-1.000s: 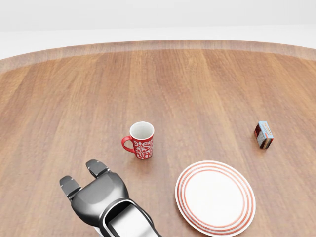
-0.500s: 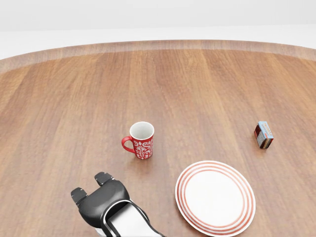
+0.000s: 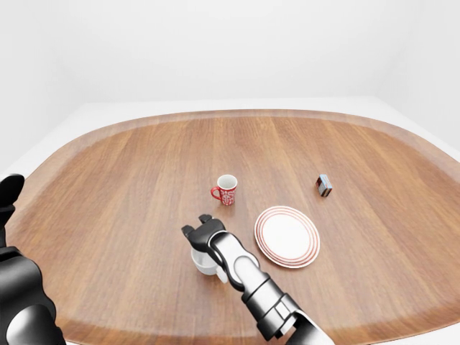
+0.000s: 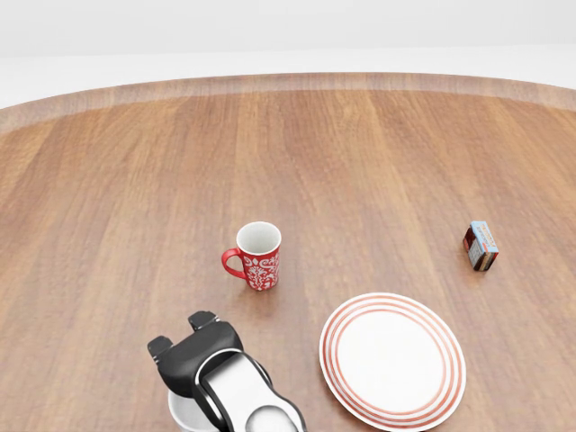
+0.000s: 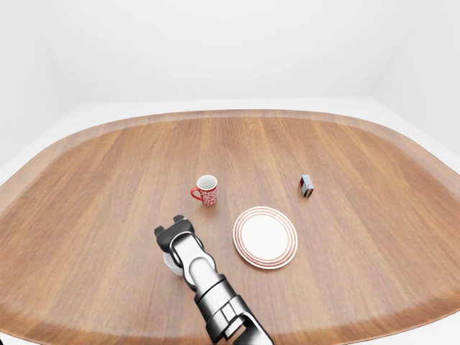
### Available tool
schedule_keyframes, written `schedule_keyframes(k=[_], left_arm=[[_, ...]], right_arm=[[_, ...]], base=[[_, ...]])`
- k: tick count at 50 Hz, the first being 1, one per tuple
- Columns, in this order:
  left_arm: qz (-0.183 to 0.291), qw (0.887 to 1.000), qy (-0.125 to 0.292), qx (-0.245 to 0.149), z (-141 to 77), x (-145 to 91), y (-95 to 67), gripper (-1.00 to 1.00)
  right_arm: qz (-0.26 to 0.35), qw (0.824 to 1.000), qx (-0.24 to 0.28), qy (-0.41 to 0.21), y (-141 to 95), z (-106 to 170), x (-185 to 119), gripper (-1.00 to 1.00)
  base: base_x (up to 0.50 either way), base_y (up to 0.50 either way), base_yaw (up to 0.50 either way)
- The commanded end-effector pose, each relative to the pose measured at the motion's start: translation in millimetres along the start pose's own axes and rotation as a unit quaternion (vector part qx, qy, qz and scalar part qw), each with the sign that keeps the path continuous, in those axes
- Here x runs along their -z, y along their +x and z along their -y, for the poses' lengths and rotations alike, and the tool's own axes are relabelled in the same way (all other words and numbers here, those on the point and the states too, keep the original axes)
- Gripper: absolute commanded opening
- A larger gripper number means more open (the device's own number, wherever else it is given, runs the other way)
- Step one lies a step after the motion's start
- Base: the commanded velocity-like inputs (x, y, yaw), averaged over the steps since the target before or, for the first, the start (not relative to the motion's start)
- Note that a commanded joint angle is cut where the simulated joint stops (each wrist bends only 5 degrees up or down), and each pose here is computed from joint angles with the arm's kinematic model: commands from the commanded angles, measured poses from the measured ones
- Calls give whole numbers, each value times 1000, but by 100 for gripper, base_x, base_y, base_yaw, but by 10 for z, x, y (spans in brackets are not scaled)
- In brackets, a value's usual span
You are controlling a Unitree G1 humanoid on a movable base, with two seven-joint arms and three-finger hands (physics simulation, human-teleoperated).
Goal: Put the white mug on the plate.
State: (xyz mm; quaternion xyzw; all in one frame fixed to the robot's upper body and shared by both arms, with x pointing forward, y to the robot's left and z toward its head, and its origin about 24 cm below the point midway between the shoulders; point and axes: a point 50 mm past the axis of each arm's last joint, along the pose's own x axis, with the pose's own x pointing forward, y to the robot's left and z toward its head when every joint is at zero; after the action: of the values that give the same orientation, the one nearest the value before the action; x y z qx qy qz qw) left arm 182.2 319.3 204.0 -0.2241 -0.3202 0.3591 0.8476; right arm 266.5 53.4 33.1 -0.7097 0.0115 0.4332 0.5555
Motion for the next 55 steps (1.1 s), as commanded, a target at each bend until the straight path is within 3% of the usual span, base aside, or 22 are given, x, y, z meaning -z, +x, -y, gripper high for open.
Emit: schedule_keyframes(k=[1, 55], left_arm=[[0, 1000, -2, 0, 4, -4, -1, 100], [-6, 1000, 2, 0, -5, 33, -14, 100]], right_arm=[[-3, 1000, -4, 4, 47, 11, 9, 100], [-8, 999, -41, 28, 332, -446, 29, 100]], base=[[0, 0, 0], [0, 0, 0]])
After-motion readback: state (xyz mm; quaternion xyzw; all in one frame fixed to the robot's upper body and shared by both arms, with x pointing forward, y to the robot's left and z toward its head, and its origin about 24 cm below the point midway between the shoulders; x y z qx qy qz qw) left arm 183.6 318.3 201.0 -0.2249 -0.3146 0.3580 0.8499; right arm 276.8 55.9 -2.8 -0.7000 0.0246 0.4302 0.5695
